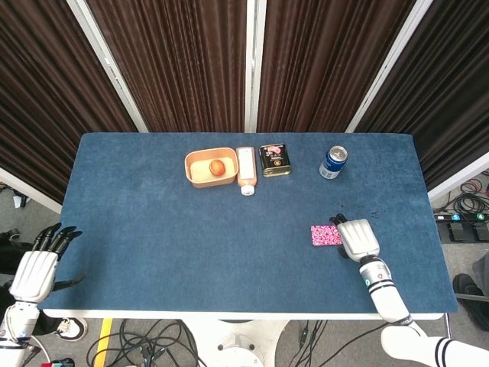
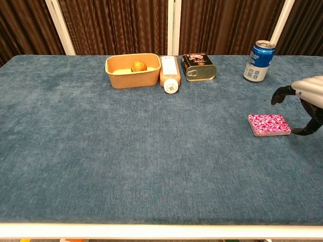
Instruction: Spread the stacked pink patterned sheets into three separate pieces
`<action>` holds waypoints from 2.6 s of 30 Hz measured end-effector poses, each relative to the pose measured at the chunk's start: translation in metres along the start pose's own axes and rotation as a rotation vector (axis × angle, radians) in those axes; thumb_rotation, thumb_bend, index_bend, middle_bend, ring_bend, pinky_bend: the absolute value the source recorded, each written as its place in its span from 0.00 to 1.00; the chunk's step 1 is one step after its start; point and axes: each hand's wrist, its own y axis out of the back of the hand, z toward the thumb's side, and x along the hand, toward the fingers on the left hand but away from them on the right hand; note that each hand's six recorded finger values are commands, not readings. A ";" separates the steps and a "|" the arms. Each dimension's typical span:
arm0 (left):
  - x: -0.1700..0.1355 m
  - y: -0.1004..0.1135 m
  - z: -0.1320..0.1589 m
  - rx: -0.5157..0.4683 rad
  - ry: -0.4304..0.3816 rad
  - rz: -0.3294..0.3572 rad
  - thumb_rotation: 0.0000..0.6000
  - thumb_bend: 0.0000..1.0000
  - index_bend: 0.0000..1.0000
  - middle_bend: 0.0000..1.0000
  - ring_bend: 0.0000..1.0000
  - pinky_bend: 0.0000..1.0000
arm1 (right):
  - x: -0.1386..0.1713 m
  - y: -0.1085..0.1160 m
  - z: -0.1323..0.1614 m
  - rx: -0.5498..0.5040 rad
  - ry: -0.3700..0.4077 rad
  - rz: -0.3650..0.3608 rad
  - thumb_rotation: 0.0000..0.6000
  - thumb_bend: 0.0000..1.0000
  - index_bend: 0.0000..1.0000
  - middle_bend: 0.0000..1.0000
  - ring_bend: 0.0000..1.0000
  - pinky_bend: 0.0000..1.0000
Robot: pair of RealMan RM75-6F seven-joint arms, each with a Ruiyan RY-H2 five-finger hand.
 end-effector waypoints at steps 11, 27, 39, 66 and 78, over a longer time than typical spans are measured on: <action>-0.001 -0.001 -0.002 -0.007 0.000 -0.008 1.00 0.00 0.18 0.13 0.04 0.10 | -0.013 -0.011 0.010 0.000 -0.015 0.056 1.00 0.14 0.27 0.24 0.65 0.71; 0.000 0.001 -0.005 -0.010 0.008 -0.005 1.00 0.00 0.18 0.13 0.04 0.10 | -0.022 -0.014 0.019 -0.013 -0.018 0.066 1.00 0.19 0.28 0.25 0.65 0.71; -0.001 0.000 -0.007 -0.012 0.013 -0.009 1.00 0.00 0.18 0.13 0.04 0.10 | -0.025 -0.017 0.024 -0.014 -0.014 0.069 1.00 0.19 0.27 0.27 0.65 0.71; -0.002 0.001 -0.009 -0.029 0.020 -0.008 1.00 0.00 0.18 0.13 0.04 0.10 | -0.028 -0.018 0.028 -0.013 -0.026 0.065 1.00 0.23 0.35 0.35 0.65 0.71; -0.002 0.000 -0.010 -0.030 0.022 -0.012 1.00 0.00 0.18 0.13 0.04 0.10 | -0.028 -0.013 0.026 -0.021 -0.030 0.045 1.00 0.23 0.37 0.37 0.65 0.71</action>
